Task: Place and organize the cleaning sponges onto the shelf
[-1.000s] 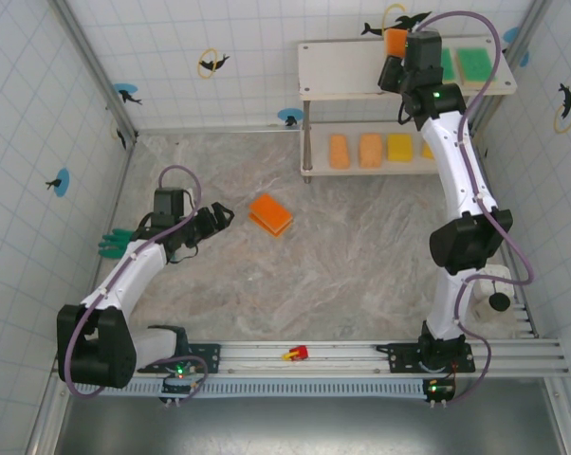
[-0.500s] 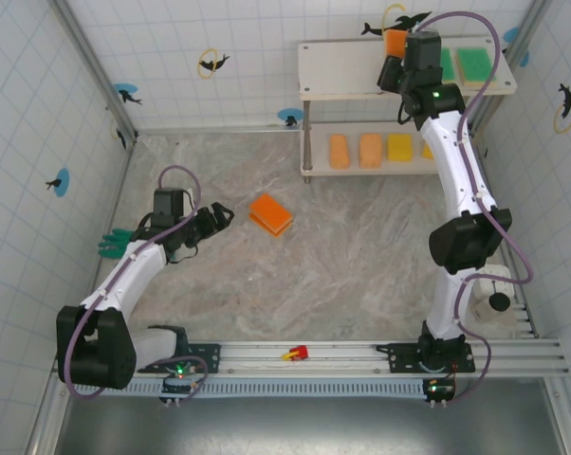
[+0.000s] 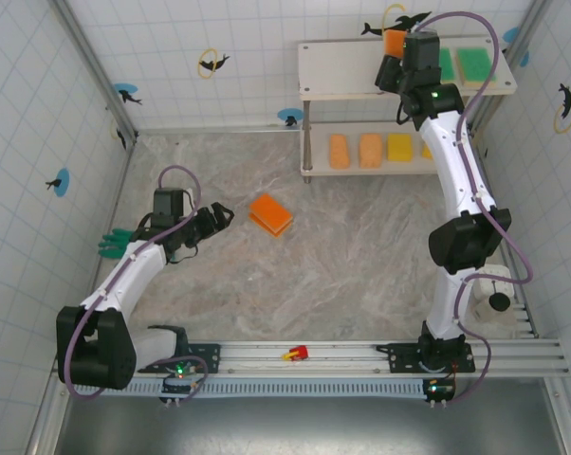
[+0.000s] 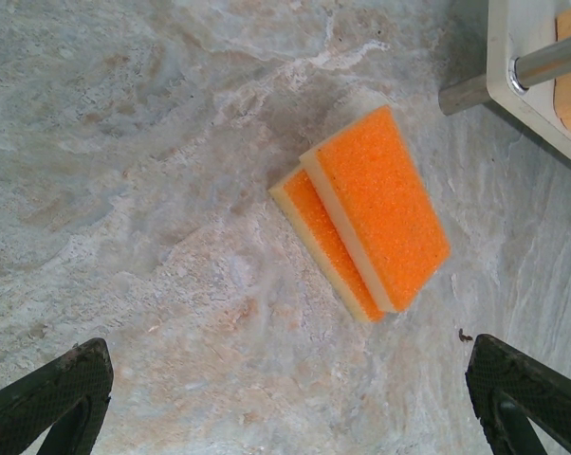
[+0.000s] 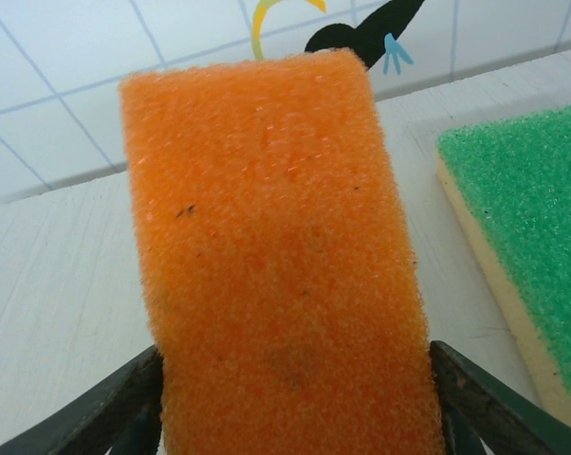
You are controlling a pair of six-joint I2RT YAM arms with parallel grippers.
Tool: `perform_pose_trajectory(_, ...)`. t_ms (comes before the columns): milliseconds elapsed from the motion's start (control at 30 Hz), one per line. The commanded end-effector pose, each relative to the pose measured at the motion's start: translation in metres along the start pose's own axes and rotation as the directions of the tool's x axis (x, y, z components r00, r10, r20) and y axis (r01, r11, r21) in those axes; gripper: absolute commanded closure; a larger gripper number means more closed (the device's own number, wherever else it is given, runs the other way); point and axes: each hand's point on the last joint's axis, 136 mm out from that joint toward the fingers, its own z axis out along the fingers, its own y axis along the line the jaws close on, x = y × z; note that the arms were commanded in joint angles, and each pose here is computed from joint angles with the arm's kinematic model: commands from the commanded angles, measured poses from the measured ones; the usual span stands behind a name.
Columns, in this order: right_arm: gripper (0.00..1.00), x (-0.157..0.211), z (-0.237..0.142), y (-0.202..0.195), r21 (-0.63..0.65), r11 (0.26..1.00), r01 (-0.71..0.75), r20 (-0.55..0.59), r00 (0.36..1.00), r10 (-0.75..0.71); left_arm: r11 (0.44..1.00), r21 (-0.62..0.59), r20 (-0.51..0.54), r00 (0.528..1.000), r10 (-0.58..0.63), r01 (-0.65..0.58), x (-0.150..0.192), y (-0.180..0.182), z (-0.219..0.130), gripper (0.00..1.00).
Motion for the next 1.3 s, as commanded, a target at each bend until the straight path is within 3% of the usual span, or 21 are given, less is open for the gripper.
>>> perform_pose_trajectory(0,0.27,-0.005,0.001,0.007,-0.004,1.000,-0.006,0.014,1.000,0.006,1.000,-0.007,0.016,1.000,0.017,-0.017,0.000,0.004,-0.003,0.03)
perform_pose_trajectory(600,0.23,-0.008,-0.005,0.008,0.011,1.000,0.020,0.026,0.999,-0.020,1.000,-0.003,0.011,1.000,0.014,-0.014,0.001,0.006,-0.001,0.03)
perform_pose_trajectory(1267,0.20,-0.033,-0.038,0.007,0.012,0.992,0.127,0.082,0.988,-0.128,1.000,0.016,0.013,1.000,0.013,-0.013,-0.001,0.003,-0.001,0.03)
